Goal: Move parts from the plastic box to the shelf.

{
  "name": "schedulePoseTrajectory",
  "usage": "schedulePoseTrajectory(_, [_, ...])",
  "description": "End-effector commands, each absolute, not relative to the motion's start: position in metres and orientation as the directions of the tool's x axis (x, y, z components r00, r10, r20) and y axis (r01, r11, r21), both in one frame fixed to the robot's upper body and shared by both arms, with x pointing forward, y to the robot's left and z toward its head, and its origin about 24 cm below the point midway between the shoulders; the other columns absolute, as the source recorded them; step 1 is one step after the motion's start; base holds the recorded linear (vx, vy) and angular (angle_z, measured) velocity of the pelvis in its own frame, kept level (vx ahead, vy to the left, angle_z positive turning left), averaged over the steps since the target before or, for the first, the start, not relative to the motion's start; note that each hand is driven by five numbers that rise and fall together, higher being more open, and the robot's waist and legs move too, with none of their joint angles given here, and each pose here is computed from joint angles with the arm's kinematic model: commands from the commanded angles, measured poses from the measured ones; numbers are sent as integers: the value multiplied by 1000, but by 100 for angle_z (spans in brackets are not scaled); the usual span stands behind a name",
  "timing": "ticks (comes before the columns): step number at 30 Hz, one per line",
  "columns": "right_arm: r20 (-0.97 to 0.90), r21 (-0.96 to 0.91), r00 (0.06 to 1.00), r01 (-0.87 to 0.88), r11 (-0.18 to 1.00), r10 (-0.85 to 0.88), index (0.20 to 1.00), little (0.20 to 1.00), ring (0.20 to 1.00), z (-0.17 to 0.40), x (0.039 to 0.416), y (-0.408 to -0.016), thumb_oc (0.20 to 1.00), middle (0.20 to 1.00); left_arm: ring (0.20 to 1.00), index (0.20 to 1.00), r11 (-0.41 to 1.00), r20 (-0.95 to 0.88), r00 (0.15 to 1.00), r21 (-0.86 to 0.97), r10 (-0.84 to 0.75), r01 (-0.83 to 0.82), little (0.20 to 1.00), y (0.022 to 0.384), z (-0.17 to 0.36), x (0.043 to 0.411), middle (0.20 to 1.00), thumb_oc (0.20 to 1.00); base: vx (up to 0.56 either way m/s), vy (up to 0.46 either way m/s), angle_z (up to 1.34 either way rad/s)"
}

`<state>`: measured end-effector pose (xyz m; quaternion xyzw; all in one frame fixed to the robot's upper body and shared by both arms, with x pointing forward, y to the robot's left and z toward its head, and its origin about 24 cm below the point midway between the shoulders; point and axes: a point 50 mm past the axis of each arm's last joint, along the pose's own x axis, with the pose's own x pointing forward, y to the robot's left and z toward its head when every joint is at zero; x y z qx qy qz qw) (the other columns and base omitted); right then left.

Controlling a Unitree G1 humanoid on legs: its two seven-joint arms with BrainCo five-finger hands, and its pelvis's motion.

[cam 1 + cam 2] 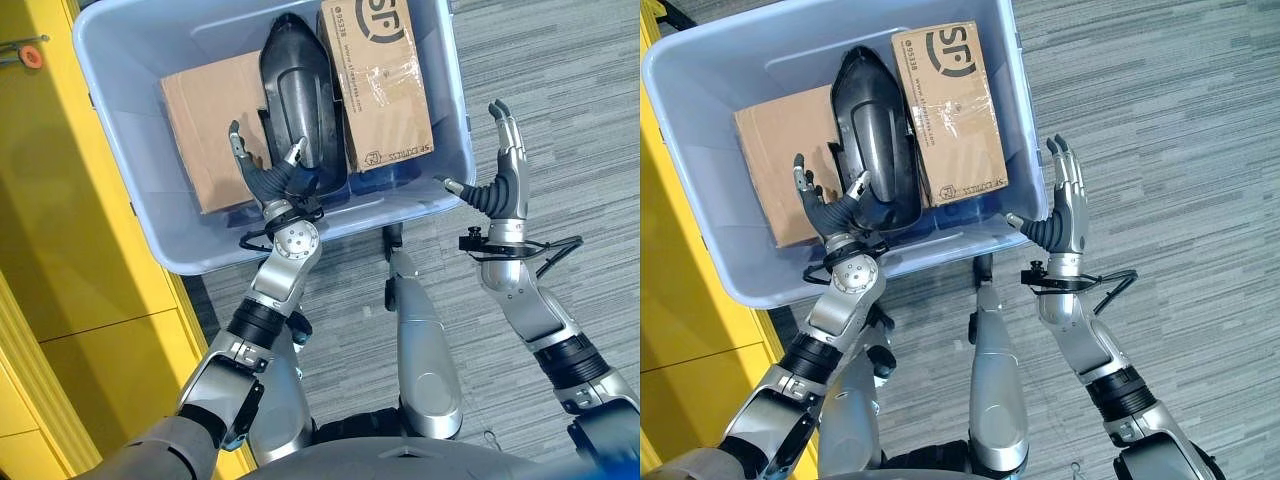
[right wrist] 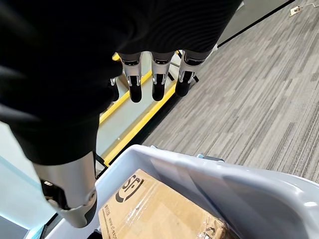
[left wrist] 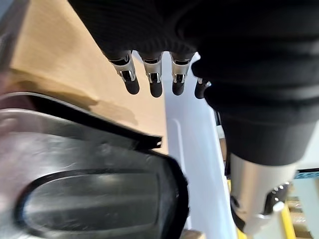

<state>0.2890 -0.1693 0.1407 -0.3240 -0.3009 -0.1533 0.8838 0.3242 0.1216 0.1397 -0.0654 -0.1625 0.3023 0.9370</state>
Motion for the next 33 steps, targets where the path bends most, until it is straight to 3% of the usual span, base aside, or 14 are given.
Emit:
schedulePoseTrajectory(1, [676, -380, 723, 506, 774, -141, 1000, 1000, 1000, 150, 287, -170, 1000, 1000, 1000, 1000, 793, 363, 708, -201, 606, -575, 1000, 135, 152, 327, 1000, 1000, 6, -65, -2])
schedulePoseTrajectory(9, [652, -384, 748, 465, 798, -122, 1000, 1000, 1000, 153, 291, -168, 1000, 1000, 1000, 1000, 886, 348, 832, 7, 432, -463, 1000, 117, 147, 344, 1000, 1000, 5, -7, 1])
schedulePoseTrajectory(17, [645, -376, 753, 464, 802, -132, 1000, 1000, 1000, 157, 295, -169, 1000, 1000, 1000, 1000, 881, 15, 888, -132, 459, -454, 1000, 107, 108, 351, 1000, 1000, 2, 1, -2])
schedulePoseTrajectory(19, [646, -377, 752, 465, 801, -133, 1000, 1000, 1000, 160, 298, -171, 1000, 1000, 1000, 1000, 804, -204, 845, -260, 495, -534, 1000, 108, 85, 350, 1000, 1000, 7, 8, -2])
schedulePoseTrajectory(21, [646, -382, 752, 463, 800, -126, 1000, 1000, 1000, 163, 300, -169, 1000, 1000, 1000, 1000, 730, -280, 793, -311, 541, -608, 1000, 117, 78, 351, 1000, 1000, 0, 0, 0])
schedulePoseTrajectory(24, [648, -377, 751, 461, 804, -127, 1000, 1000, 1000, 165, 300, -168, 1000, 1000, 1000, 1000, 721, -286, 773, -283, 566, -633, 1000, 119, 81, 353, 1000, 1000, 0, 0, 0])
schedulePoseTrajectory(33, [655, -389, 748, 457, 800, -109, 1000, 1000, 1000, 171, 302, -167, 1000, 1000, 1000, 1000, 809, -152, 828, -180, 540, -560, 1000, 119, 91, 360, 1000, 1000, 0, 0, 0])
